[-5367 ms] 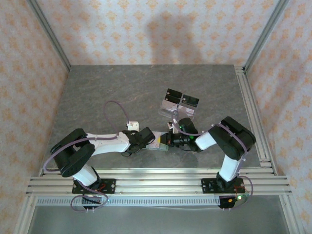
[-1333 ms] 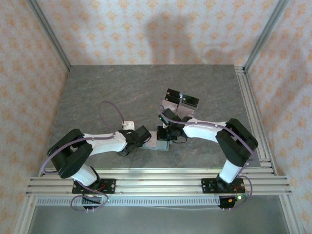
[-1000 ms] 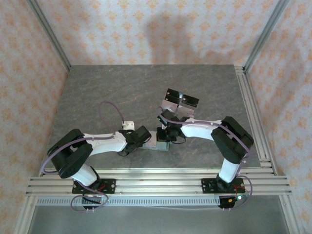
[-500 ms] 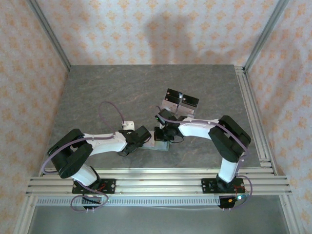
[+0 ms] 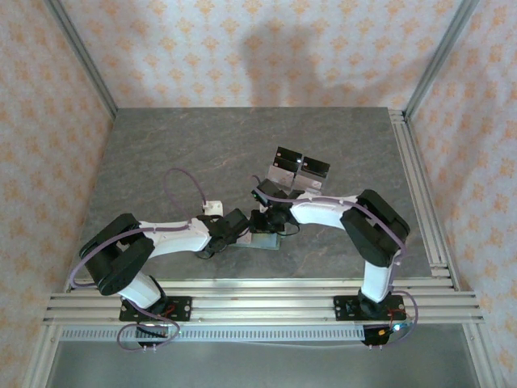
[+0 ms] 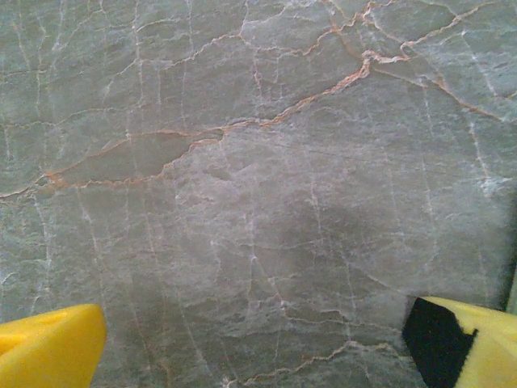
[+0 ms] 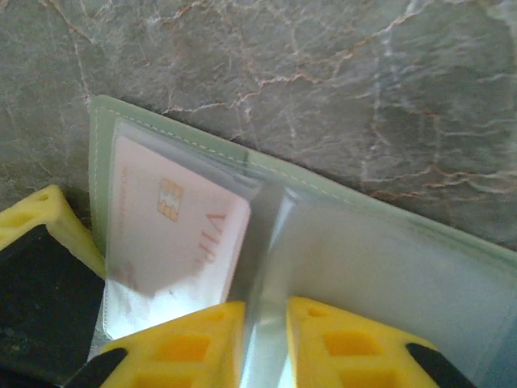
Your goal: Put the credit cards into the card holder
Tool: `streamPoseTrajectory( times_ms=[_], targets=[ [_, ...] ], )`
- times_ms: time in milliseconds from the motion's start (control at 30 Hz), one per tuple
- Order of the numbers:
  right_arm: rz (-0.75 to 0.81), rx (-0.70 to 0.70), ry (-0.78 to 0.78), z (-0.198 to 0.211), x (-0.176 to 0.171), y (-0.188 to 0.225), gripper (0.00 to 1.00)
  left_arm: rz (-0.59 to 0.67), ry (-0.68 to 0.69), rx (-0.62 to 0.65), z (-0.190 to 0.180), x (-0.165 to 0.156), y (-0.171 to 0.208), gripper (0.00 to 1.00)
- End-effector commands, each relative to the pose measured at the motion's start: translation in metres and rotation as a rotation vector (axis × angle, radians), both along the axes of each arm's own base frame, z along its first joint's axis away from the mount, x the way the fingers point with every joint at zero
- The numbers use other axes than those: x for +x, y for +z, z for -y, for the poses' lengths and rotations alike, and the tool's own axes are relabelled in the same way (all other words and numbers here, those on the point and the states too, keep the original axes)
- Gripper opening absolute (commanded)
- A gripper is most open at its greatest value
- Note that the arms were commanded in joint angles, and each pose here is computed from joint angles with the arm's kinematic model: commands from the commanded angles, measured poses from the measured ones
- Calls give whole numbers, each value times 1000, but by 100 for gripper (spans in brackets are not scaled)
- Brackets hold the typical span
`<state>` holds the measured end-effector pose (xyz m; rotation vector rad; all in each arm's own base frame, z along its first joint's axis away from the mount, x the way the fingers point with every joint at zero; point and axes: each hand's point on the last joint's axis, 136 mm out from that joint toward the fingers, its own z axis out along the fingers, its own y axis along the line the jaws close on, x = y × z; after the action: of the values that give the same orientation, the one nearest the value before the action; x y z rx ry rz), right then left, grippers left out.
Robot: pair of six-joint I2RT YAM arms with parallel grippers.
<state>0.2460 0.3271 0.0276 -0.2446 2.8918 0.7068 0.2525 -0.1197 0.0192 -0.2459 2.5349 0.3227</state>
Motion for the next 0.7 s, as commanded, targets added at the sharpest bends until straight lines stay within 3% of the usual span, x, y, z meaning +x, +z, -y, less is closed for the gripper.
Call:
streamPoseTrajectory(
  times_ms=[0, 300, 667],
  targets=[
    [39, -47, -2, 17, -8, 3, 24, -85, 1, 58, -12, -14, -16, 100],
    [23, -84, -40, 51, -15, -13, 23, -80, 4, 54, -13, -15, -10, 100],
    [76, -170, -28, 83, 22, -8, 22, -53, -5, 18, -4, -15, 1, 100]
  ],
)
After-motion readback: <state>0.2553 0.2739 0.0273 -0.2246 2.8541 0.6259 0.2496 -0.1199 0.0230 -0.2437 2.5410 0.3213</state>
